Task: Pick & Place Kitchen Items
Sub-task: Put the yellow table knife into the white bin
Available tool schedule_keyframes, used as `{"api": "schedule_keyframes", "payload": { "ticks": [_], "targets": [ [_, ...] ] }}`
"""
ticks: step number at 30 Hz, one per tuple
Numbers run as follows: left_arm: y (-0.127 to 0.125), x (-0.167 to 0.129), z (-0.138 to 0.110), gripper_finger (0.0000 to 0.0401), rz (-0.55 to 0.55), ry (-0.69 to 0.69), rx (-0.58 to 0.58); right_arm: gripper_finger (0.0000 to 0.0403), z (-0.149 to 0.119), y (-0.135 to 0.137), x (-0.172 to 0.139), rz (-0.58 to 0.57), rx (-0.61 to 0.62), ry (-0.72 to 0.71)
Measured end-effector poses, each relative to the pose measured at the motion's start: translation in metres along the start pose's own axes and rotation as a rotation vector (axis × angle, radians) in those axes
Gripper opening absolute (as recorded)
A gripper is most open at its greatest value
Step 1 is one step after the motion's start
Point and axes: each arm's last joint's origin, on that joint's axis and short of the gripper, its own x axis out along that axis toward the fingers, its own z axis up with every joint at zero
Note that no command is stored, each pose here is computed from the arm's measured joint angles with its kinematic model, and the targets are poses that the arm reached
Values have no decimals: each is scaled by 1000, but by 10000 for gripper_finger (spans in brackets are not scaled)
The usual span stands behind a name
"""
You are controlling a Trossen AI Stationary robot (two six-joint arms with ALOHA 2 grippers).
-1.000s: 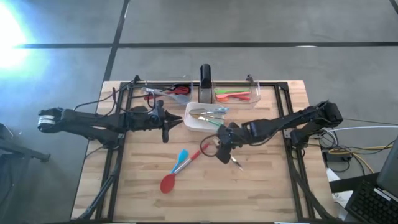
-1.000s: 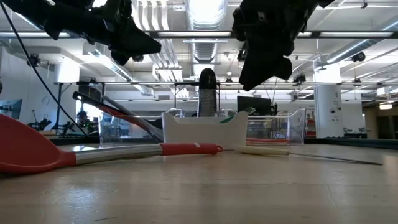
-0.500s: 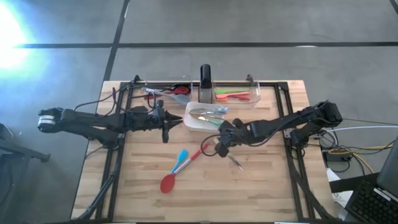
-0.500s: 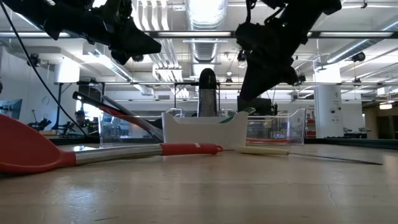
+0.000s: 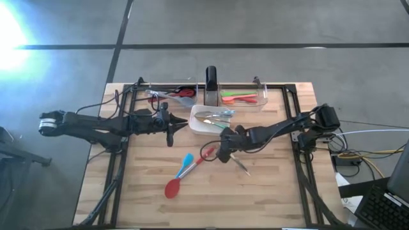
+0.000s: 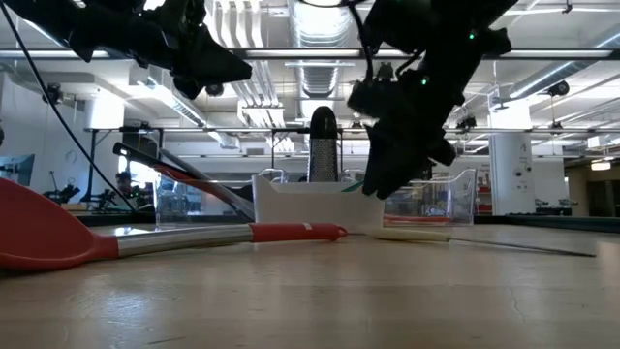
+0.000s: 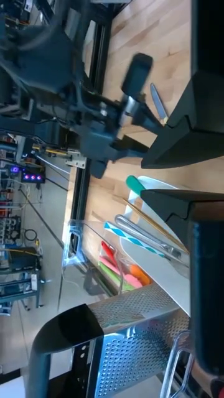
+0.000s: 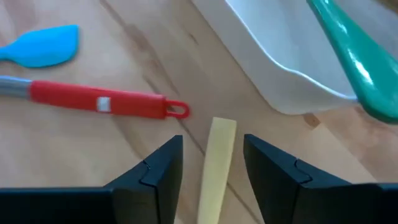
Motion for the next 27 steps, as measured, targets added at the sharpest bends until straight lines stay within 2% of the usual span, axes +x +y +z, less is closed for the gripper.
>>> {"api": "schedule_keyframes", "payload": {
  "ticks": [7, 19, 24, 27],
  "targets": [
    [0, 0, 0, 67, 0, -1, 0, 173, 2, -3, 17, -18, 20, 21],
    [0, 0, 0, 67, 0, 0, 0, 159, -10, -2, 47, -30, 7, 82],
    [0, 0, -1, 67, 0, 2, 0, 146, -13, -2, 52, -43, 1, 92],
    [0, 0, -1, 67, 0, 2, 0, 124, -13, -2, 53, -49, 0, 94]
  ]
}}
